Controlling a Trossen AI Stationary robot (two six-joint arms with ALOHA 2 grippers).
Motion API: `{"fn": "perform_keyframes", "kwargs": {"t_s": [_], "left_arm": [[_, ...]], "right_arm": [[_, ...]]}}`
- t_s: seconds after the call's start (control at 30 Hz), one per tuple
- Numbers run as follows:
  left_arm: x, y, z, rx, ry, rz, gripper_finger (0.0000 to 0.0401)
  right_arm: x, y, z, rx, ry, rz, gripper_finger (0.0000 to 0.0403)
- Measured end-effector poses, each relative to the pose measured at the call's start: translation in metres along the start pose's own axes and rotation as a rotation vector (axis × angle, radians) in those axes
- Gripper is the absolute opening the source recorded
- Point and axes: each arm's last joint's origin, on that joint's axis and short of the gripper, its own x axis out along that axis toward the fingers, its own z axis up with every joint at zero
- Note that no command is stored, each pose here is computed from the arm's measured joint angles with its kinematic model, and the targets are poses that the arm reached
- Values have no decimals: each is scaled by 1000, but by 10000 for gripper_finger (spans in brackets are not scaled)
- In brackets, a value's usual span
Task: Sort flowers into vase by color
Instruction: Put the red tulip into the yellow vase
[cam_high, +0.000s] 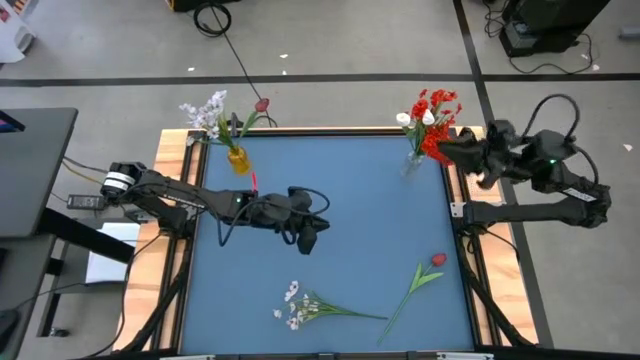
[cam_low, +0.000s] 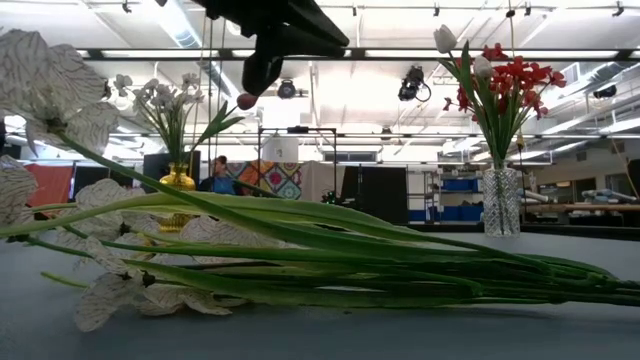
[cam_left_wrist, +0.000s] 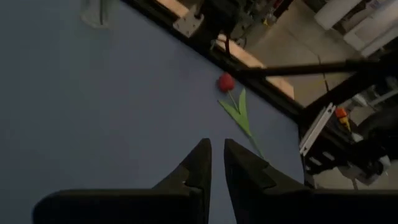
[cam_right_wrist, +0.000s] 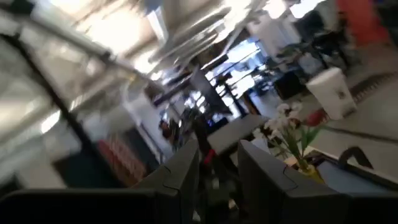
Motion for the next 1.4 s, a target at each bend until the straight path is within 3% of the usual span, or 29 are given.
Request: {"fn": "perform_keyframes", "kwargs": {"t_s": [0.07, 0.17, 0.33, 0.43, 0.57, 0.73, 0.93, 1.13, 1.4], "left_arm": [[0, 0, -2, 6, 20, 7, 48], [0, 6, -6, 21, 68, 54, 48], [-4, 27, -18, -18, 233, 220, 48], [-9, 37, -28, -63, 381, 298, 48], [-21, 42, -45, -80, 564, 395, 48], [-32, 32, -63, -19, 669, 428, 48], [-34, 22, -71, 86, 701, 373, 48], [-32, 28, -65, 108, 693, 372, 53], [-40, 40, -67, 130, 798, 459, 121]], "right_arm": [[8, -2, -2, 85, -10, -48, 121], [23, -13, -17, 149, 87, -179, 121], [48, -38, -60, 327, 295, -573, 114], [60, -45, -87, 455, 413, -735, 110], [63, -40, -128, 560, 610, -936, 109], [57, -20, -176, 687, 726, -1177, 109], [39, 14, -230, 849, 750, -1408, 114], [39, 22, -273, 861, 878, -1541, 118], [37, 29, -322, 898, 1080, -1654, 118]]}}
